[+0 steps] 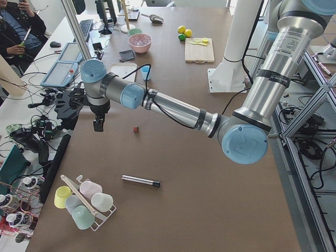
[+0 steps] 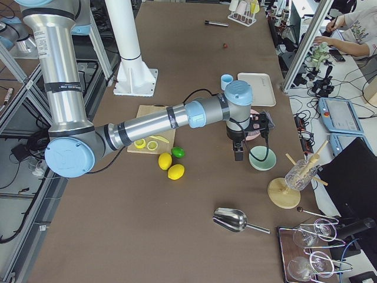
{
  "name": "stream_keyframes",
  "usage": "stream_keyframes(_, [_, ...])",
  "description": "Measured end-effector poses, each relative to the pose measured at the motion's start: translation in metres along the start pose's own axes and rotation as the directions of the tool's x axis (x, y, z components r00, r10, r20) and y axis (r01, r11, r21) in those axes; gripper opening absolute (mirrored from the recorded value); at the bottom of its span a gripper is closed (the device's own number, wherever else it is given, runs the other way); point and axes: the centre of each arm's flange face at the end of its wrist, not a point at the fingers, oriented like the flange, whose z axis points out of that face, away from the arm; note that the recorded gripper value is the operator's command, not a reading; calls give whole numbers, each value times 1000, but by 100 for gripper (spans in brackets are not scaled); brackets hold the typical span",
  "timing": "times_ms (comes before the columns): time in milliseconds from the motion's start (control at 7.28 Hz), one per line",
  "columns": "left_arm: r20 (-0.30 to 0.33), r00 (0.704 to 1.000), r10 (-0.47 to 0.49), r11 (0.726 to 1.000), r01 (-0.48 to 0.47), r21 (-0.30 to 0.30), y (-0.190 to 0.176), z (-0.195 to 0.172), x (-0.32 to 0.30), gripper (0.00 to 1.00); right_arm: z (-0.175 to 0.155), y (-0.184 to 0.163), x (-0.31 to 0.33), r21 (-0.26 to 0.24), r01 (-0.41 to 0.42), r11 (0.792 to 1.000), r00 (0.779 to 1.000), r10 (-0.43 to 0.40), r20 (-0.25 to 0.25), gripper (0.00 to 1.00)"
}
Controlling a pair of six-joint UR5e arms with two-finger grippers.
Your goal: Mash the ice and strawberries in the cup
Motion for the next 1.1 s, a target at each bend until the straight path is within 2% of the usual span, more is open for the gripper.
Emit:
stream_keyframes(412, [-3,1000,4,1000,-4,4,12,-3,-1,98,-3,0,-8,4,8,1000,1000,-8,15,100])
stream_keyframes(686, [-3,1000,5,1000,-5,-2,14,1,-1,98,-3,-14,-45,11,66,998,997,-66,36,100])
stream_keyframes(961, [-2,1000,8,1000,-8,-3,15,3,-1,98,9,-34,-96,25,157,987,988,-157,-13,100])
stream_keyframes(1098, [-3,1000,10,1000,-10,-2,15,2,0,98,16,-47,-129,29,208,978,978,-207,-21,100])
